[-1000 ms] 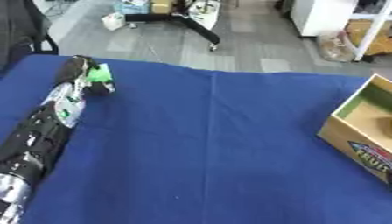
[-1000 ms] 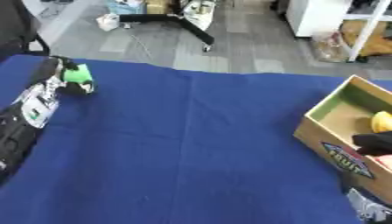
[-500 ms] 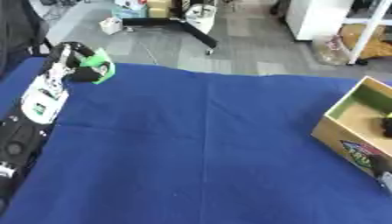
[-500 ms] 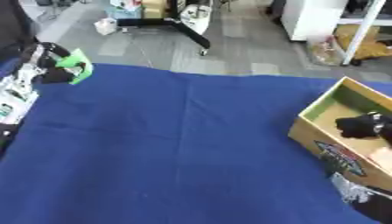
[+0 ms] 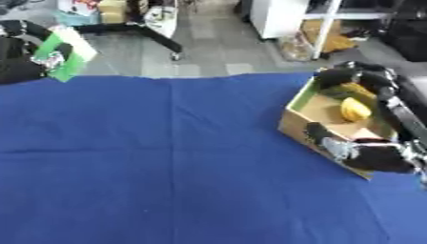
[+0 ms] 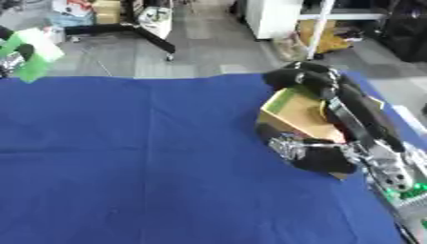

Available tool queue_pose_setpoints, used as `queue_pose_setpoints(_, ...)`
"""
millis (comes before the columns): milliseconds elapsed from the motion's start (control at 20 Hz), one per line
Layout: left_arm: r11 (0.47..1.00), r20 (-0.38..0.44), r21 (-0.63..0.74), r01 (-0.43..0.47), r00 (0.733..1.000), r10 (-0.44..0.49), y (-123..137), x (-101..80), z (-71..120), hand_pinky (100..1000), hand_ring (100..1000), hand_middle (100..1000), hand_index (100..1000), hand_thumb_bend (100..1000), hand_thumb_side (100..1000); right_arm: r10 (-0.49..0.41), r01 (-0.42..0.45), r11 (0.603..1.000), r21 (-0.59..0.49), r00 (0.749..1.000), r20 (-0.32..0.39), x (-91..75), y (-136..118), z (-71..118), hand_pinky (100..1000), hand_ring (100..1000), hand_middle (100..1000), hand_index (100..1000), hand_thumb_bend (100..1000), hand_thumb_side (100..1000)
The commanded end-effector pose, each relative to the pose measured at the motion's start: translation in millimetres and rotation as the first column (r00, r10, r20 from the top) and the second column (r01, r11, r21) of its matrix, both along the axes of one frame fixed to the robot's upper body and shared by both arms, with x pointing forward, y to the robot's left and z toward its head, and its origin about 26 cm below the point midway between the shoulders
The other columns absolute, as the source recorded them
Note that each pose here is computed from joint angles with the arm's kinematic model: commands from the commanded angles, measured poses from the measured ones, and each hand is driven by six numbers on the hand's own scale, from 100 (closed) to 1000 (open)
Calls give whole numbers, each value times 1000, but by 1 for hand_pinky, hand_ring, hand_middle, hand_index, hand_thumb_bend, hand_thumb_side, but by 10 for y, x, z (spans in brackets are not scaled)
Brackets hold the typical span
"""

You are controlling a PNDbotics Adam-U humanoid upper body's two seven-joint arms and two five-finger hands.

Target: Pick up the objects with one hand, pass them to the other hand, and then place them into the box on the other side of the table.

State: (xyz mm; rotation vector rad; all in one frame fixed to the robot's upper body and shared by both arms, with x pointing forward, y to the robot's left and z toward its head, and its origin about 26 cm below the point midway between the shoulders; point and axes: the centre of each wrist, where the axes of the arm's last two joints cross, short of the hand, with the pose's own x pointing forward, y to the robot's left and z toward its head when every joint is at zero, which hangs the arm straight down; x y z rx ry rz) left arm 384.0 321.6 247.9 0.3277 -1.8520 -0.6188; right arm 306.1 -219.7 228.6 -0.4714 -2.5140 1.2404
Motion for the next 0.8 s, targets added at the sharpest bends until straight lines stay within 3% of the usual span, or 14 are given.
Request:
queue_pose_setpoints(50,987,7,-22,157,988,-157,-234,-136,121,645,489,460,593,139,239,63,-58,997,-58,994,88,-28,94,178,708,689,697,829,334,251)
queue_pose_setpoints(200,953,-37,-51,298,953,-299,-437,-226,94,654,489,459,591,136,250,139,-124,987,-105,979,149,-29,235,292,722,703,707,839,364,258)
queue_pose_setpoints(500,841,-127,-127,525,833,-539,-766,-369,53,666,488,457,588,140,262,285,-237,952,-195,920,270,-56,491,518,753,740,745,861,408,273)
queue_pose_setpoints(800,748,-184,-171,641,725,-663,-955,-463,15,675,494,461,593,154,278,289,-216,953,-214,861,419,-69,556,677,834,802,798,899,440,277)
